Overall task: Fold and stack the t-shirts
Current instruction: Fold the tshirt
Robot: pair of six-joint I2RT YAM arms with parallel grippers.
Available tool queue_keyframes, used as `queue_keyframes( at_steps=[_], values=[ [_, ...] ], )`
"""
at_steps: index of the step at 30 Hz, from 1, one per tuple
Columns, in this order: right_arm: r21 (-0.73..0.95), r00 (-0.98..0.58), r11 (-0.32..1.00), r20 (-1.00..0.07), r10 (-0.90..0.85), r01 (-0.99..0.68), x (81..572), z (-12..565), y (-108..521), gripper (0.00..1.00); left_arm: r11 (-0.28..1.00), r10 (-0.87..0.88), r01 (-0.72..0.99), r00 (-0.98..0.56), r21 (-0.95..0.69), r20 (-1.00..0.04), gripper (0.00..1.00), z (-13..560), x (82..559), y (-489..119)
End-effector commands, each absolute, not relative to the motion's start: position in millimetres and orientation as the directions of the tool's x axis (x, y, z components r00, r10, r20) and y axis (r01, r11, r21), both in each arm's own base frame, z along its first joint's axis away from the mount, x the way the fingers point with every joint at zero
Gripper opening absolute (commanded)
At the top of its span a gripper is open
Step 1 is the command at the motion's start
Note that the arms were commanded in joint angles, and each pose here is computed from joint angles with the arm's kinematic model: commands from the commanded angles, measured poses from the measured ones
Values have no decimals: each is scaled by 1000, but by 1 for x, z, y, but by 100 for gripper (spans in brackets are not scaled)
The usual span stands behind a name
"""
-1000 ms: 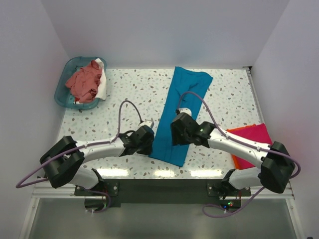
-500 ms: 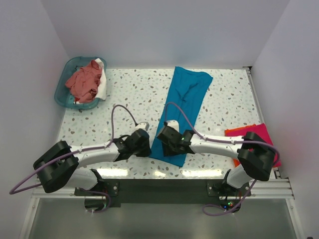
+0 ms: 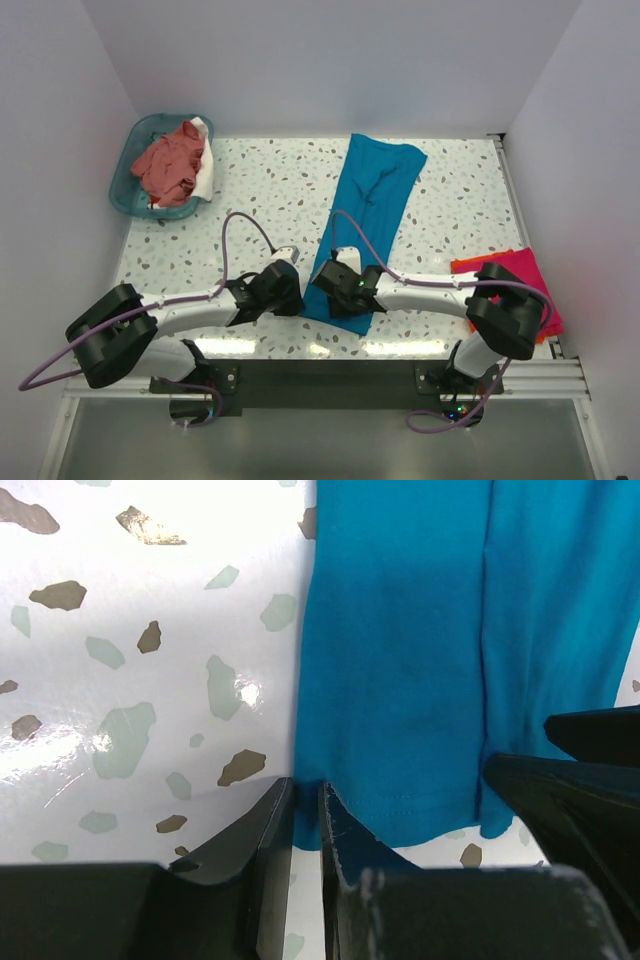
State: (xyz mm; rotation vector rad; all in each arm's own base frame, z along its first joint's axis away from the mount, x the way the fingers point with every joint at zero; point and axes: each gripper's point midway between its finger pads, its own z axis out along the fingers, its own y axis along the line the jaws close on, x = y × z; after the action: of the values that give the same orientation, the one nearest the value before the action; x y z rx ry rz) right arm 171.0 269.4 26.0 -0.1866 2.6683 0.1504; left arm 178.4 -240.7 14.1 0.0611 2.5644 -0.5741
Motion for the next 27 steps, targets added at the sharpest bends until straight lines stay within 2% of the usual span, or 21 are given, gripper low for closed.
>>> queue_keyframes(
  at_steps=[1, 3, 8, 14, 20, 25, 27],
  values=[
    [105, -861, 990, -508, -24, -90, 175, 43, 260, 46, 936, -20, 131, -907, -327, -422, 21, -8, 158, -221],
    [108, -858, 991, -514, -14, -81, 174, 45, 256, 44, 938, -16, 133, -907, -321, -420, 20, -10, 157, -219],
    [112, -865, 991, -502, -4, -70, 166, 43, 245, 29, 938, -10, 137, -908, -320, -419, 19, -10, 156, -219],
    [127, -878, 990, -478, 12, -56, 156, 34, 235, 19, 938, 3, 148, -907, -313, -421, 19, -10, 157, -219],
    [154, -887, 987, -461, 25, -52, 149, 28, 234, 14, 937, 15, 160, -906, -309, -423, 19, -7, 158, -221],
    [179, -852, 982, -521, 47, -55, 160, 57, 236, 17, 937, 29, 188, -882, -294, -470, 20, 11, 168, -223],
    [137, -831, 989, -554, 36, -49, 166, 68, 228, 20, 936, 31, 203, -862, -287, -506, 21, 24, 175, -223]
  ],
)
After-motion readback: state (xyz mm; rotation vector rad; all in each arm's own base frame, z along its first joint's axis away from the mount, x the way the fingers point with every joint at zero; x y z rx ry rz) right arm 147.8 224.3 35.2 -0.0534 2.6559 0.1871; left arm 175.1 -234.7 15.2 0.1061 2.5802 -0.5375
